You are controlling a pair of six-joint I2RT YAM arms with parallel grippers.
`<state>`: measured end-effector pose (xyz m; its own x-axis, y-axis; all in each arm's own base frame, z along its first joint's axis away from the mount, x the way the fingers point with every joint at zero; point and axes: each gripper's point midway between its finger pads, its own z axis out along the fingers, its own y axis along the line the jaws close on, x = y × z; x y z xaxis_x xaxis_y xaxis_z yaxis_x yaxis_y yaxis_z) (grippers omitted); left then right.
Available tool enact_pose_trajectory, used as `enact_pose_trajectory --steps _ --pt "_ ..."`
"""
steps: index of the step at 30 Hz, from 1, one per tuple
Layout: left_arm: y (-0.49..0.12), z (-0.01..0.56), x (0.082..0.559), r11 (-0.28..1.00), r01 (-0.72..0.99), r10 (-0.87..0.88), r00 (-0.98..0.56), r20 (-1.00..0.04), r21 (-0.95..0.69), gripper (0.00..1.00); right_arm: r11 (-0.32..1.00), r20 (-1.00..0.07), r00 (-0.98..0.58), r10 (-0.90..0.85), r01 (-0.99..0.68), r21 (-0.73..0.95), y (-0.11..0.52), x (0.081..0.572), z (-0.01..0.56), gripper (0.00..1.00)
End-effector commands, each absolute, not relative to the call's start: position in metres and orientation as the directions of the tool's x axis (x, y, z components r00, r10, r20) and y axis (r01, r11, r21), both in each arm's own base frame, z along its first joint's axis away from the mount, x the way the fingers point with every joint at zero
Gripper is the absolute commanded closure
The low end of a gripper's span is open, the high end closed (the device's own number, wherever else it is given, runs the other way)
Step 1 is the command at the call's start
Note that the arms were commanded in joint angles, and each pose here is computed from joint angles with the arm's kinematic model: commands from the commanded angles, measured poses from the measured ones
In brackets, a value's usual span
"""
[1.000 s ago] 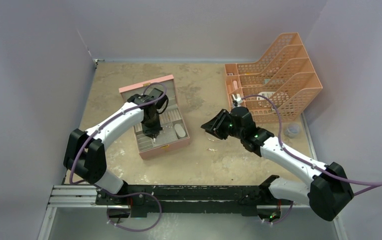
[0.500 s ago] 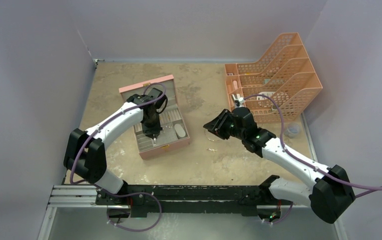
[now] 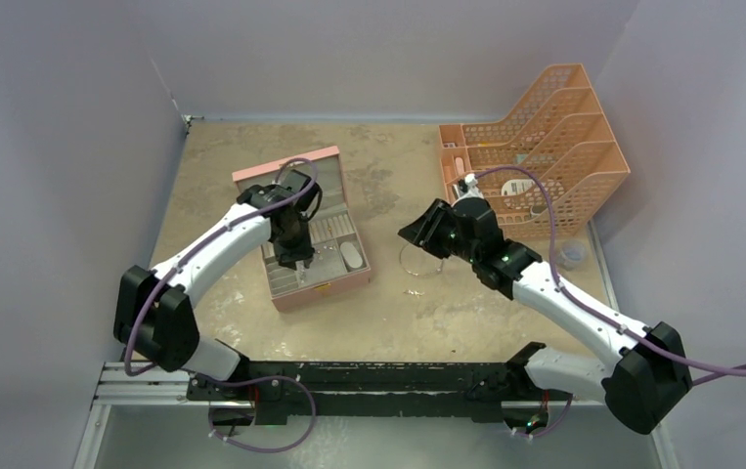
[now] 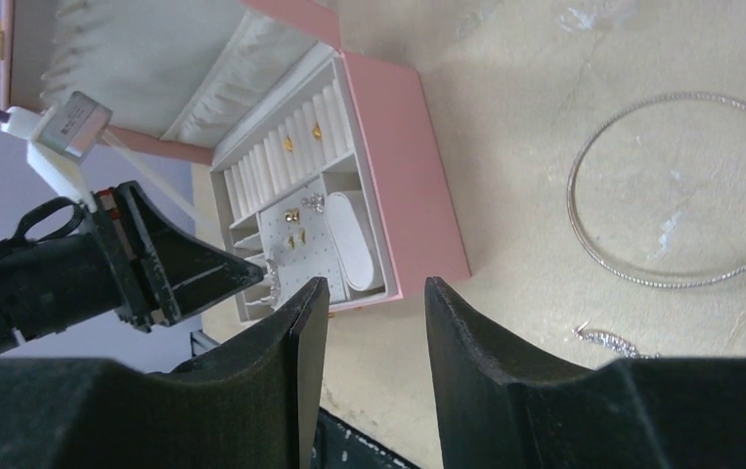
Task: Organize the mixed jewelry
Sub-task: Place the jewelry in the jewelry box.
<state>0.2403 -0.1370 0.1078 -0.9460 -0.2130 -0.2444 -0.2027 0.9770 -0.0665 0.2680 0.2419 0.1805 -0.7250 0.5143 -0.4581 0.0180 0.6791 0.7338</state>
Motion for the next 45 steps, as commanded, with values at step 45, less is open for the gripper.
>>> enact_pose_trajectory --steps 45 --pt "-0.04 0.228 0.203 0.888 -0.272 -0.454 -0.39 -0.801 -0.371 0.54 0.941 -0.676 -0.714 0.183 -0.072 0.331 0.47 0.235 0.131 0.67"
